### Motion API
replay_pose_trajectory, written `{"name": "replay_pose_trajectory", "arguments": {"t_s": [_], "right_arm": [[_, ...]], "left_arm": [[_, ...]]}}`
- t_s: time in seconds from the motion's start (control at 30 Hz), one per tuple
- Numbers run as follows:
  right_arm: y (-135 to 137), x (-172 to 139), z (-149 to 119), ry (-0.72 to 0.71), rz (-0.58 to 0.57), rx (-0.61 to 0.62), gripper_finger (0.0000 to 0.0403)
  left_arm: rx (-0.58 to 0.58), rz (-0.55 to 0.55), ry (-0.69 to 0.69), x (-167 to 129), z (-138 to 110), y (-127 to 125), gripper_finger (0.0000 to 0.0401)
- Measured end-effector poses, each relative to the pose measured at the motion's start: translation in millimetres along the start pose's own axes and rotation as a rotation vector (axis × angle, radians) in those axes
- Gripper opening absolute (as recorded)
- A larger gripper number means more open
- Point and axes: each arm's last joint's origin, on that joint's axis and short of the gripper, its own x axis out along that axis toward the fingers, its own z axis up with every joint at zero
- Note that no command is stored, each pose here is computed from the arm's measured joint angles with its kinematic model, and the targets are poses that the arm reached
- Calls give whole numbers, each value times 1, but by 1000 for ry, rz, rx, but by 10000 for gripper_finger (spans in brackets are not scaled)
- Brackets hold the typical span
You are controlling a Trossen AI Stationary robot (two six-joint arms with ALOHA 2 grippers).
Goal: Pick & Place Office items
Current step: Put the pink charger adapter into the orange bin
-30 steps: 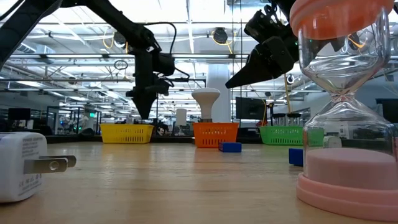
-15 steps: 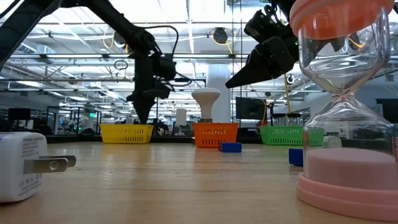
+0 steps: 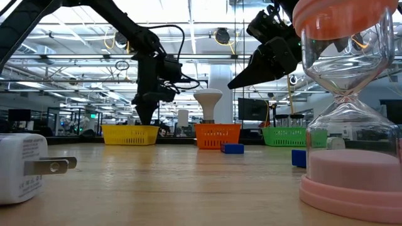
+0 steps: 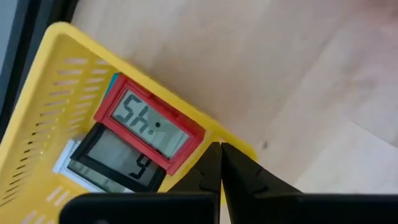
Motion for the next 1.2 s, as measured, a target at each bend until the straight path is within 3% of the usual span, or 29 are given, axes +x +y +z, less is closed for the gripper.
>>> {"name": "replay_pose_trajectory", "arguments": {"t_s": [0.27, 0.47, 0.6, 0.83, 1.0, 1.2], "right_arm": [[0, 0, -1, 14, 1, 30, 84], [4, -1, -3, 32, 11, 51, 84], [8, -2, -3, 30, 22, 65, 84], [18, -2, -7, 67, 2, 154, 84], [27, -7, -12, 152, -101, 197, 84], [38, -19, -9, 368, -144, 383, 84]], "left_arm": [[103, 23, -120, -38, -6, -19, 8], [157, 3, -380, -61, -36, -38, 8], [175, -36, -602, -50, -69, -55, 13], [235, -180, -940, -6, -121, -88, 3], [305, -220, -1047, 16, -140, -102, 24], [335, -246, -1089, 18, -145, -111, 41]]}}
